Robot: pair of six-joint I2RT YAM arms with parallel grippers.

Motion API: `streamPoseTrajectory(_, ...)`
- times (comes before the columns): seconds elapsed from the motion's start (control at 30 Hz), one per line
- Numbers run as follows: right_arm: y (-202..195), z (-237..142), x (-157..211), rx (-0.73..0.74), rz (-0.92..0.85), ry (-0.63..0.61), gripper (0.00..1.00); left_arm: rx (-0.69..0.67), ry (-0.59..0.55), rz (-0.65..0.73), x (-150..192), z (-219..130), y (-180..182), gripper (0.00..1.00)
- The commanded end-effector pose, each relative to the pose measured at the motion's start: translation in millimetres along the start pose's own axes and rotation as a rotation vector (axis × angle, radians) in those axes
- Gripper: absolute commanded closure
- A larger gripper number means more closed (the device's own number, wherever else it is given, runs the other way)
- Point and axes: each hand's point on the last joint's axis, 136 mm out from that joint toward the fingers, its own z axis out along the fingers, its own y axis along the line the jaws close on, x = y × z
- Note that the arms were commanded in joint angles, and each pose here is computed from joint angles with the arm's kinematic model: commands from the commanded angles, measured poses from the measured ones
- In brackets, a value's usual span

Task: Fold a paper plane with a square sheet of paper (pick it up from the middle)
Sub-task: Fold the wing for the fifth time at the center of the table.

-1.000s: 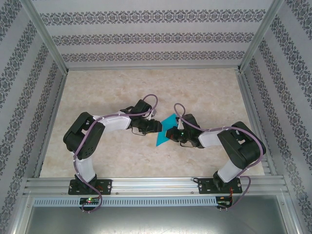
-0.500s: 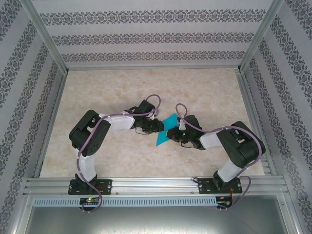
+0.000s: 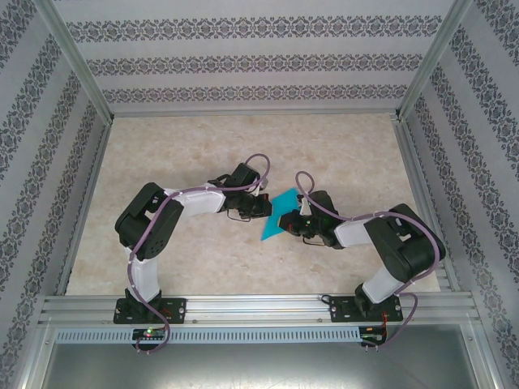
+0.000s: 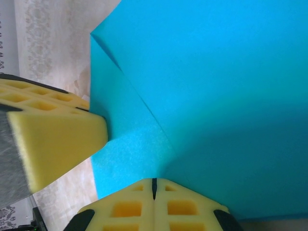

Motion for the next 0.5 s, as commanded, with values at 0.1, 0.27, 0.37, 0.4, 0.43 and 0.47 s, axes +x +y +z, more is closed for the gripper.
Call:
streamPoseTrajectory(0.1,1.3,-7.9,1.6,0.031,-0.003,-0.012,0.99,-0.036,0.007,0.051,3.7,1.8,-1.4,0.93)
streamPoseTrajectory(0.27,-14.2,-4.8,5.1,0.096,0.019,-0.002,1.0,-0.045,0.003,0.064,3.8,0.1,-2.2,0.93)
streamPoseTrajectory(0.37,-21.3,-4.5,7.7,0.129,0.028,0.006,1.0,-0.053,-0.004,0.073,4.4,-3.1,-2.3,0.93)
streamPoseTrajectory(0.4,-22.4,-3.7,8.1,0.136,0.027,0.011,1.0,-0.053,-0.004,0.074,4.4,-3.6,-2.4,0.93)
streamPoseTrajectory(0.43,-22.9,-3.1,7.8,0.14,0.026,0.012,1.0,-0.051,-0.008,0.075,3.8,-4.4,-3.1,0.93)
streamPoseTrajectory(0.47,-22.8,-2.4,7.5,0.141,0.024,0.015,1.0,-0.049,-0.005,0.078,5.0,-4.1,-3.9,0.93)
